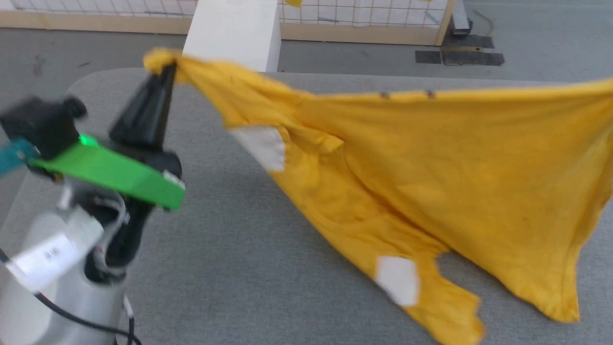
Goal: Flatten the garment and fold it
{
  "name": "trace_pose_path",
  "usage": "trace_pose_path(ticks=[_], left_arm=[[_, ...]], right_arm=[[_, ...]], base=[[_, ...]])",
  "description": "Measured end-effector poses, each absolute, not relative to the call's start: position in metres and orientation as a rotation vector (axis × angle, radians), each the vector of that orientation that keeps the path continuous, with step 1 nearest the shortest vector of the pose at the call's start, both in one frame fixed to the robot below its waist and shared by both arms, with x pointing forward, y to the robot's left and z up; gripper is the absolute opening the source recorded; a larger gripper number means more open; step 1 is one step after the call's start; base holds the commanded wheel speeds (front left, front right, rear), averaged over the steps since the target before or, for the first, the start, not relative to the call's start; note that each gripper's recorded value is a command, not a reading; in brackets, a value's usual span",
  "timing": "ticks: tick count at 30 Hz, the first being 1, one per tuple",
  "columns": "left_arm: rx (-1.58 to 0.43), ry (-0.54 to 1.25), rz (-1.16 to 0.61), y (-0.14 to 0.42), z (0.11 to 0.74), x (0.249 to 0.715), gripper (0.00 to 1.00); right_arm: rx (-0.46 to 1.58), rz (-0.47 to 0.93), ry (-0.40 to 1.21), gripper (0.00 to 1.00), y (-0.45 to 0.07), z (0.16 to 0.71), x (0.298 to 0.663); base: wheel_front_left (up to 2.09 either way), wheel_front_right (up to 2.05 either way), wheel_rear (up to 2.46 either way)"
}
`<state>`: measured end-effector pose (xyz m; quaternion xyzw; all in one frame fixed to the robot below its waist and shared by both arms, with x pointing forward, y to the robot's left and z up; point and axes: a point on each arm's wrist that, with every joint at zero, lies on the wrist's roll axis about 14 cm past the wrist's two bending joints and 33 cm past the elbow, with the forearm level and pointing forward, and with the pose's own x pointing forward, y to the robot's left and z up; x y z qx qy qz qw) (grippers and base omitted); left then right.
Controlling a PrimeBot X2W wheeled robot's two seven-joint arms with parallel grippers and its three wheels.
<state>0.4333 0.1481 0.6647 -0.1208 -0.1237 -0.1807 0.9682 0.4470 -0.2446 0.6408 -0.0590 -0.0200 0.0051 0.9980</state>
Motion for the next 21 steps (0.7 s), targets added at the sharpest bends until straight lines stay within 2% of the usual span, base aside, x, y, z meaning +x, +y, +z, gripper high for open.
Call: trace_pose_path(ticks=[5,10,16,21], left_arm=[[-0.172,-0.393,-0.461,0.127,0.732,0.444,0.0],[-0.133,-0.491,-0.493,0.118,0.778,0.461,0.0],[-0.123,-0.548,-0.493,0.113,0.814,0.496,0.0],[-0.095,-0.571,-0.435,0.12,0.831,0.547,0.0]], right_arm=[[-0.22,0.007,-0.119,0.0,-0.248,0.697,0.454],[-0.281,0.011,-0.153,0.0,-0.247,0.731,0.473],[-0.311,0.022,-0.176,0.0,-0.238,0.758,0.508],[-0.33,-0.022,-0.2,0.0,-0.241,0.776,0.557]], base=[[0.0,0.0,0.0],[0.0,0.0,0.0],[0.0,0.0,0.0],[0.0,0.0,0.0]])
